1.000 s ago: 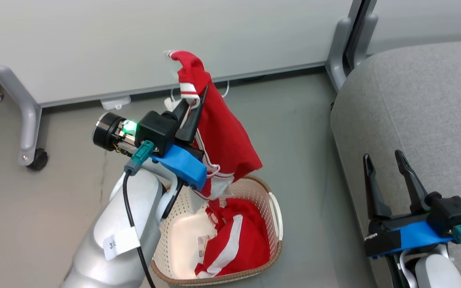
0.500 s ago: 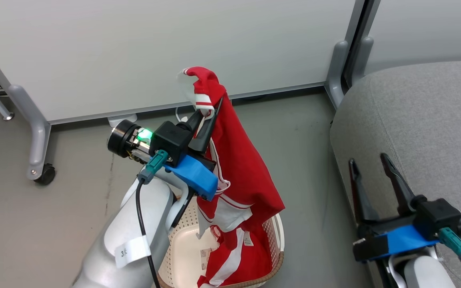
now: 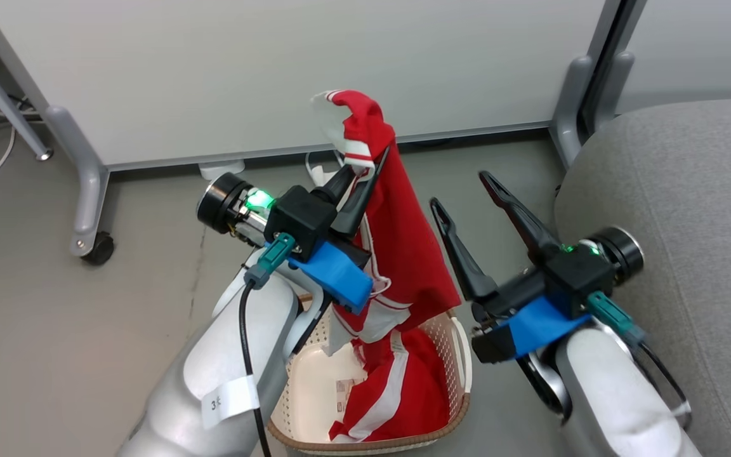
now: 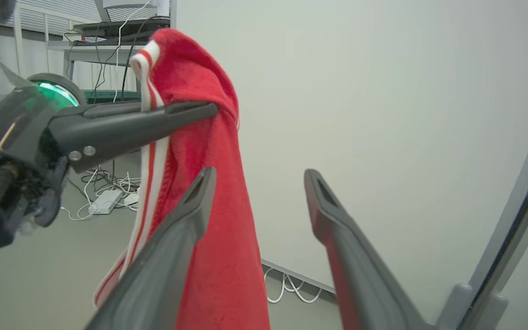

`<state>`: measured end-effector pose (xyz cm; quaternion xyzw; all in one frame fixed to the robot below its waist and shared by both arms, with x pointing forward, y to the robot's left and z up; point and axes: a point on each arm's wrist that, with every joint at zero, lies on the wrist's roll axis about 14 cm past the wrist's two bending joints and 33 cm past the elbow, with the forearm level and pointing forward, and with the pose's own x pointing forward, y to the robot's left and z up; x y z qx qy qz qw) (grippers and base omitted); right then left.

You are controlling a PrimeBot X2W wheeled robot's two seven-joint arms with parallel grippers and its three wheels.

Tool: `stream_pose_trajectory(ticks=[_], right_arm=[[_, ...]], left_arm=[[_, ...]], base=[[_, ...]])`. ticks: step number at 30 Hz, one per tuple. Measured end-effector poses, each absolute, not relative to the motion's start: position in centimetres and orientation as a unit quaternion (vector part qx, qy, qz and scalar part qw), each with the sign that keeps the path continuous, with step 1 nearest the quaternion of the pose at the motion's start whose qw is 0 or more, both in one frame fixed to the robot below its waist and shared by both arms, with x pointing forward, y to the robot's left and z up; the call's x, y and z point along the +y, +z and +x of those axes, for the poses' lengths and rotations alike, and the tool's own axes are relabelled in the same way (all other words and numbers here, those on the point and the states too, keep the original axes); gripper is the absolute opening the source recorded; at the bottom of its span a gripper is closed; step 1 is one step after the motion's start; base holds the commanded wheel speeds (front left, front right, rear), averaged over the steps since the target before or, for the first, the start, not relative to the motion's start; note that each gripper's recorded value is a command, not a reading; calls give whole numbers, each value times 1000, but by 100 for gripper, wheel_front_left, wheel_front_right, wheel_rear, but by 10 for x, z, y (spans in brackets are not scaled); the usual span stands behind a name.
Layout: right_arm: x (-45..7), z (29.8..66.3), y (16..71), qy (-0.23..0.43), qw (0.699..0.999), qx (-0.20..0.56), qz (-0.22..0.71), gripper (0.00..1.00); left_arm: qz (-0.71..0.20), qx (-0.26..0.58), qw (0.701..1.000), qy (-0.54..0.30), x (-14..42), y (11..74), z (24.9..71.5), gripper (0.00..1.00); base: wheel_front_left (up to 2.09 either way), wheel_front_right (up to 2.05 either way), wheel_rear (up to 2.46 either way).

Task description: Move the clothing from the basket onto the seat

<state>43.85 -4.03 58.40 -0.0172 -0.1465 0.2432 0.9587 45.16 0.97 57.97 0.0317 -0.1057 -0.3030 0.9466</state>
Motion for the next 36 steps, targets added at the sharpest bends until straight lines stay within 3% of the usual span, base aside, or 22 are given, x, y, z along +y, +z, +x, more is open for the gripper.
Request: stream_pose_trajectory(ticks=[13, 14, 15, 33, 34, 35, 36], right_arm=[[9, 478, 530, 322, 940, -68, -91, 100], [11, 479, 524, 325, 939, -58, -95, 96], [11, 480, 517, 327, 939, -47, -97, 0], [11, 486, 529, 318, 944, -57, -69, 0], [9, 487, 530, 315, 945, -58, -65, 0], [8, 488, 533, 311, 947, -60, -60, 0], [6, 490, 535, 307, 948, -63, -54, 0]], left_arm=[[39, -111, 941, -318, 8, 580, 453, 0], [39, -111, 941, -319, 8, 580, 453, 0], [39, -111, 940, -319, 8, 580, 452, 0], [34, -110, 941, -318, 8, 580, 454, 0], [34, -110, 942, -317, 9, 580, 454, 45], [33, -110, 942, -316, 9, 579, 455, 100], [33, -110, 942, -314, 10, 580, 455, 100]], base=[[0, 0, 0], [0, 0, 0], [0, 0, 0], [0, 0, 0], [0, 0, 0], [0, 0, 0], [0, 0, 0]])
